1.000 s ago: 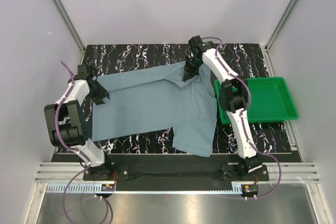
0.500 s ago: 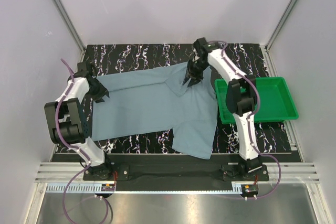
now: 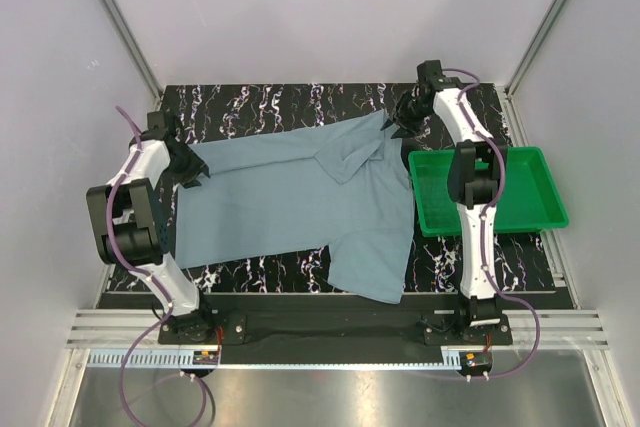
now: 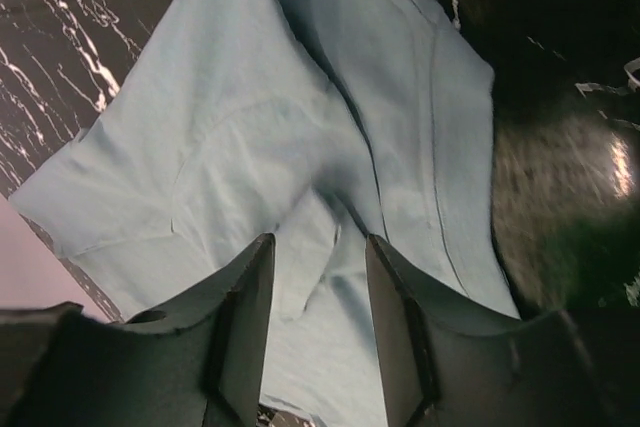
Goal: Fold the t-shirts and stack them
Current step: Fold the tshirt
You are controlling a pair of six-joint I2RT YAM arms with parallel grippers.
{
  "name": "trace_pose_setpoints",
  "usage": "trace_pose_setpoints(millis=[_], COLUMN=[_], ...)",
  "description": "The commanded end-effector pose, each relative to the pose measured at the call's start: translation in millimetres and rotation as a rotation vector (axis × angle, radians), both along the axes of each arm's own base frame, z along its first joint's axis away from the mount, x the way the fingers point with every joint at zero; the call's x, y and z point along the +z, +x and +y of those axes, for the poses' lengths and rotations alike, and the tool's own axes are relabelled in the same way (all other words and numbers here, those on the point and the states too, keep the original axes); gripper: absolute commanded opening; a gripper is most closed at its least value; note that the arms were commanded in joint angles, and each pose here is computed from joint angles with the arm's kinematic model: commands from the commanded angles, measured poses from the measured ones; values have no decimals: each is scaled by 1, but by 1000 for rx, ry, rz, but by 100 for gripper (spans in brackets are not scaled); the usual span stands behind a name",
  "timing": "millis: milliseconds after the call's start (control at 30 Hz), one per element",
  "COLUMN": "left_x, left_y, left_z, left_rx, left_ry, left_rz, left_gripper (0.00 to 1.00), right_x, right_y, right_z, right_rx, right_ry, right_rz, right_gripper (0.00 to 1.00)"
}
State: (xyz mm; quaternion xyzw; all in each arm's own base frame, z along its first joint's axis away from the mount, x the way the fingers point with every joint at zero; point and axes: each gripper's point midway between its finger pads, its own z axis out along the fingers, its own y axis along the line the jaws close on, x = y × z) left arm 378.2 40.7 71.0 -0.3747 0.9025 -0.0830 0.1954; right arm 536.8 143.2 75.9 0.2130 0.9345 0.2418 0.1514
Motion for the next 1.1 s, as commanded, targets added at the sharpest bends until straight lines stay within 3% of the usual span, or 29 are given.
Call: trace_pose_setpoints(millis=[0,267,733,800,933,1067], left_x=[10,6,4,6,7,14], left_y=[10,4,4,3,3,13], left_z=[-9,-25,-37,-37,-32,-24], left_rx=[-15,-38,-67,-69,-68,-62], left_ry=[-35,-59,-60,-51,-28,5], left_rz=[-45,-34,-30,-34,-34,-50], left_gripper=[39,39,39,39,39,39], right_x=[-7,-24,-34,-28,-19,-8], right_y=[14,11,-1,-1,-6,-12], right_z=[15,19,31,30,30,28], right_rx=[38,74,85,91,99,109], right_ry=[24,37,126,124,124,117], right_rz=[-34,-14,28,20,9,0], right_gripper=[48,54,43,32,25,11])
